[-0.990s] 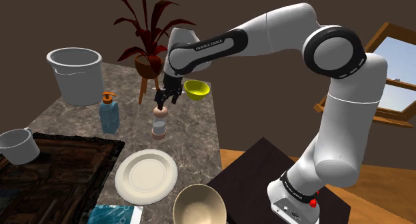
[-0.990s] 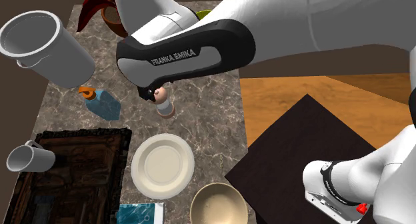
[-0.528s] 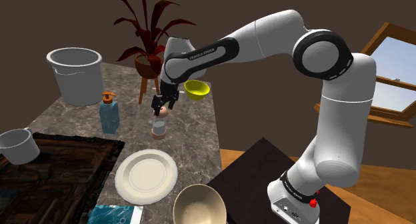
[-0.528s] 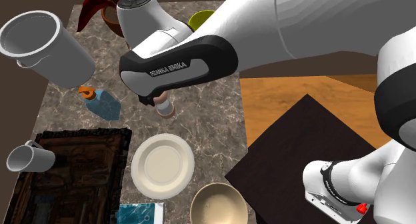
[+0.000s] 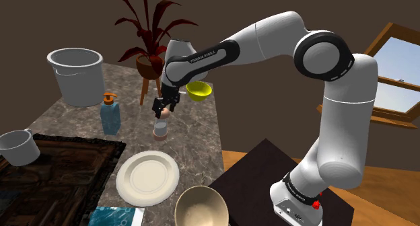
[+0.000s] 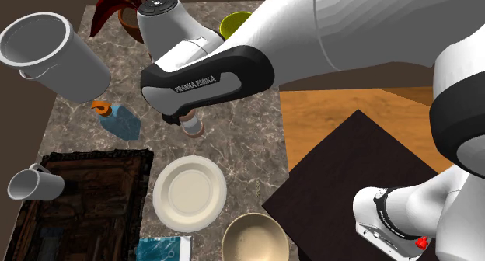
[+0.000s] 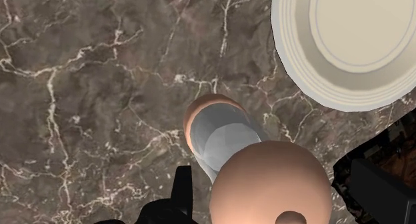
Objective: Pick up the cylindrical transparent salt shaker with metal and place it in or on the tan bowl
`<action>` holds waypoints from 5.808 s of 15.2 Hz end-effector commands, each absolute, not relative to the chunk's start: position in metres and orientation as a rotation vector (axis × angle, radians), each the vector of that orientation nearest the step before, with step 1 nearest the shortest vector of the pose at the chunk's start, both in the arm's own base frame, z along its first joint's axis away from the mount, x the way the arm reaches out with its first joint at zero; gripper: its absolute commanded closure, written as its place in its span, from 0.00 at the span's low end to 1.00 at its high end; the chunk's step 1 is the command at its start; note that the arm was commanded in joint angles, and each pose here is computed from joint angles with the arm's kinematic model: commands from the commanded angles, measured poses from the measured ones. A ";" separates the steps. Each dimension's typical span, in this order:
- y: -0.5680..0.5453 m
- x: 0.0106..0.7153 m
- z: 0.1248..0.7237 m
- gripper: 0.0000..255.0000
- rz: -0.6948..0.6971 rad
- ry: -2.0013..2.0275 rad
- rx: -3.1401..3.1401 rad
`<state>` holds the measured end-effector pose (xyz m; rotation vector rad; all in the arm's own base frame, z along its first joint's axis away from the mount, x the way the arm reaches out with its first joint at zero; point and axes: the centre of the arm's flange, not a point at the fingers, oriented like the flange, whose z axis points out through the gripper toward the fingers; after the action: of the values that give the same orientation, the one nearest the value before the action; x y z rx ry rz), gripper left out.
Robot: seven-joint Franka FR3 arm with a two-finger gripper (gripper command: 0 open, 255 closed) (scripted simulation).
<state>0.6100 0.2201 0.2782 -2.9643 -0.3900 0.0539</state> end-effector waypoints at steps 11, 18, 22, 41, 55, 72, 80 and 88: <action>0.220 0.610 0.283 1.00 0.054 -0.390 -2.964; 0.220 0.610 0.320 1.00 0.054 -0.390 -2.964; 0.220 0.610 0.342 1.00 0.054 -0.390 -2.964; 0.220 0.610 0.442 1.00 0.054 -0.390 -2.964; 0.255 0.458 0.475 1.00 0.054 -0.390 -2.964; 0.304 0.242 0.512 1.00 0.054 -0.390 -2.964; 0.320 0.174 0.507 1.00 0.054 -0.390 -2.964; 0.320 0.174 0.465 1.00 0.054 -0.390 -2.964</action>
<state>0.1725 0.3197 0.4707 -2.9647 -0.3899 0.0548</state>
